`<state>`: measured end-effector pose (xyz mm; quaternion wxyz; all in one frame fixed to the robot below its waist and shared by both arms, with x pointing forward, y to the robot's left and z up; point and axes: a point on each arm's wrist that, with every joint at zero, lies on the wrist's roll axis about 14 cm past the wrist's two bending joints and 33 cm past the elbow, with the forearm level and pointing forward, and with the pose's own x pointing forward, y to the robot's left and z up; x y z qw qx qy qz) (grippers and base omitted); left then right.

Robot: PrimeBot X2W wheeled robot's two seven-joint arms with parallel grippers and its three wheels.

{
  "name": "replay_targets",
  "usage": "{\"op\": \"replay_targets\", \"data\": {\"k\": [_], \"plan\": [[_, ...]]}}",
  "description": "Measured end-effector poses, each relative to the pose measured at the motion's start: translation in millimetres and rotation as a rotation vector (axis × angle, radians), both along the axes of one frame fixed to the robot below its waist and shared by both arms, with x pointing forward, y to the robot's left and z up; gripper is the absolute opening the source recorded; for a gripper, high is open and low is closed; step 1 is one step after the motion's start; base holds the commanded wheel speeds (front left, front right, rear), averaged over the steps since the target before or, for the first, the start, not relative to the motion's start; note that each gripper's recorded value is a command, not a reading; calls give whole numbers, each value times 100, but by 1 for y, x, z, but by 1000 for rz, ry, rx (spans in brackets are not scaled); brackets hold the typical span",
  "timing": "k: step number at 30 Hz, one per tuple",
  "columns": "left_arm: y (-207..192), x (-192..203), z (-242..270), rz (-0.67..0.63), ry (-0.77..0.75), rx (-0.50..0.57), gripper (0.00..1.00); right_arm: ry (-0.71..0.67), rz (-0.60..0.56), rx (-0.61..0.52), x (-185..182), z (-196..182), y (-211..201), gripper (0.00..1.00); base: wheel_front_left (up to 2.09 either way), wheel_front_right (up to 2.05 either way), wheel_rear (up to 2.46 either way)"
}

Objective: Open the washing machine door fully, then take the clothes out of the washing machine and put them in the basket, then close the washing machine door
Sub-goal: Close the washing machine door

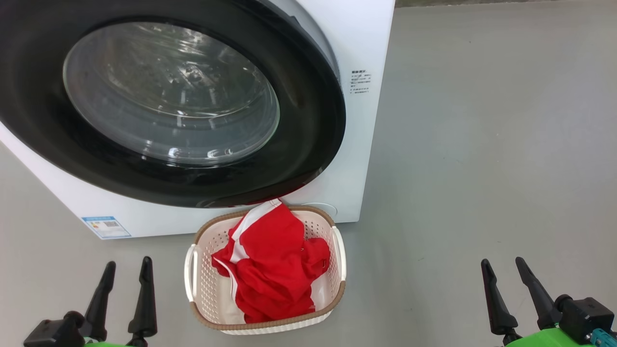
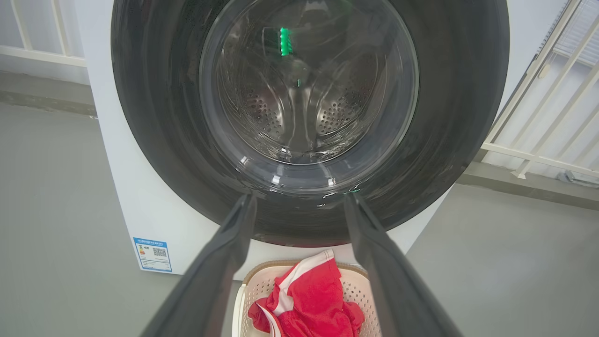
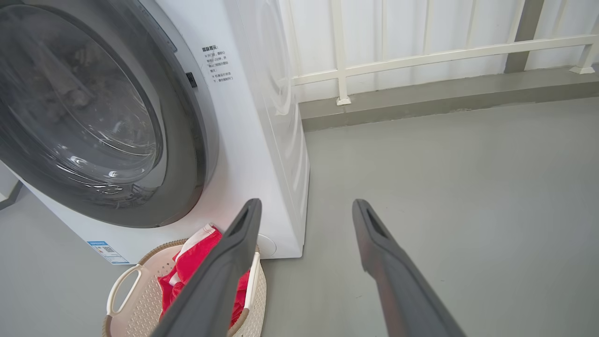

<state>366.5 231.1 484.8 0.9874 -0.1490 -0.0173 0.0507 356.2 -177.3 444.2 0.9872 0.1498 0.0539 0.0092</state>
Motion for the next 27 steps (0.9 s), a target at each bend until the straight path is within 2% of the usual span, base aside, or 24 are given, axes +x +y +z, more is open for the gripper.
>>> {"op": "replay_targets", "data": {"k": [8, 9, 10, 11, 12, 17, 27], "plan": [[0, -2, 1, 11, -4, 0, 100, 2, 9, -3, 1, -1, 3, 100, 0, 0, 0], [0, -3, 1, 13, -4, 0, 100, 1, 11, -3, 1, -1, 3, 78, 0, 0, 0], [1, -3, 1, 14, -4, 0, 100, 1, 14, -3, 1, 0, 4, 49, 0, 0, 0], [1, -3, 1, 15, -5, -1, 100, 0, 19, -2, 1, 0, 6, 31, 0, 0, 0], [1, -4, 2, 16, -6, -2, 100, -1, 26, -1, 2, 0, 8, 0, 0, 0, 0], [-3, -5, 2, 15, -9, -12, 100, -30, 78, 19, 14, 9, 27, 0, 0, 0, 0], [-6, -13, -7, 23, 19, -31, 100, -206, 261, 51, 83, 66, 95, 0, 0, 0, 0]]}}
